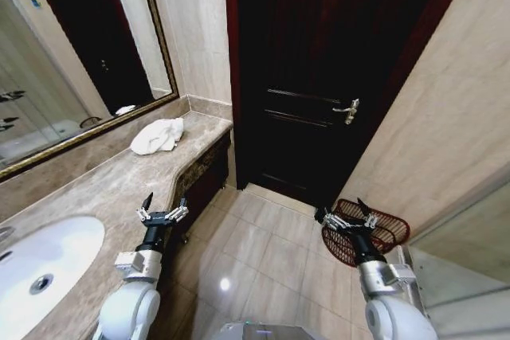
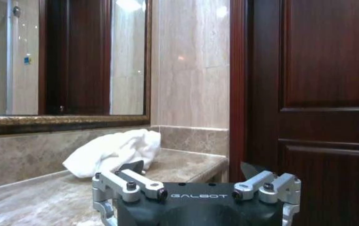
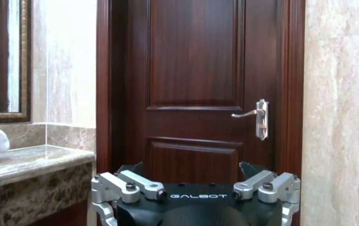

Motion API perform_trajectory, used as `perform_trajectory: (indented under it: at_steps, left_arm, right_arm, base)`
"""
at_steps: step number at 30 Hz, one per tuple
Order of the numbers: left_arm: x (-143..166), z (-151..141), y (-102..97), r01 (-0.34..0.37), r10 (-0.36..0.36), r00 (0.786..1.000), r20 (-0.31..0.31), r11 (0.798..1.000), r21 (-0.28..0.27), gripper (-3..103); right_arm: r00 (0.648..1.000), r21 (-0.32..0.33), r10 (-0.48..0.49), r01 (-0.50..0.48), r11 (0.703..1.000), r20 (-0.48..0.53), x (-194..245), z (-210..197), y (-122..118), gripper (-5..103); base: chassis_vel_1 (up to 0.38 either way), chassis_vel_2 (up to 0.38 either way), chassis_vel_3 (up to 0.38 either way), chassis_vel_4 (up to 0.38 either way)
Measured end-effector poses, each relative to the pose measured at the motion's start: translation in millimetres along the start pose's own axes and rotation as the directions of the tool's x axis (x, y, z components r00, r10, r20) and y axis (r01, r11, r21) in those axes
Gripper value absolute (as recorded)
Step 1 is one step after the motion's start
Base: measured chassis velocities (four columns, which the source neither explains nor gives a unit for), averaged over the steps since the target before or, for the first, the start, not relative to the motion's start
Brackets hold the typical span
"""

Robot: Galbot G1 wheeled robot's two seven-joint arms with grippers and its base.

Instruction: Discard the used towel into the hamper.

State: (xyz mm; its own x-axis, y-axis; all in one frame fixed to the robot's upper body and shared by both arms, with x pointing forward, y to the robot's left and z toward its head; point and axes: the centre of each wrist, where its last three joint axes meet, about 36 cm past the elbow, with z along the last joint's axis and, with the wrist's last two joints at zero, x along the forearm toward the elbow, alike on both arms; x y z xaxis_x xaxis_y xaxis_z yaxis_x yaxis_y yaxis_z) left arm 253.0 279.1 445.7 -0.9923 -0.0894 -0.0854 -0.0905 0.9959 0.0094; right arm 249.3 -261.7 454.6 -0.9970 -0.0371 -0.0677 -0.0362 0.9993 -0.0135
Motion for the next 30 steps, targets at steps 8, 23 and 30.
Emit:
perform_trajectory:
  at_steps: [8, 23, 30]
  left_arm:
    - [0.4, 2.2, 1.1, 0.007, -0.007, 1.0, 0.0, 1.0, 0.006, 100]
    - [-2.6, 3.9, 0.5, -0.003, 0.003, 1.0, 0.003, 1.0, 0.008, 100]
    - [-4.7, 7.3, 1.0, 0.001, -0.001, 1.0, 0.007, 1.0, 0.009, 100]
  right_arm:
    - [1.0, 0.0, -0.001, 0.001, 1.0, 0.002, -2.5, 0.7, 0.1, 100]
    - [1.0, 0.002, 0.001, -0.001, 1.0, 0.004, -8.3, -3.1, -1.1, 100]
    - [1.0, -0.005, -0.002, 0.002, 1.0, 0.005, -14.1, -1.9, -0.1, 100]
  base:
    - [-0.137, 0.137, 0.151, -0.118]
    - [-0.095, 0.201, 0.182, -0.09]
    - [-0.053, 0.212, 0.219, -0.061]
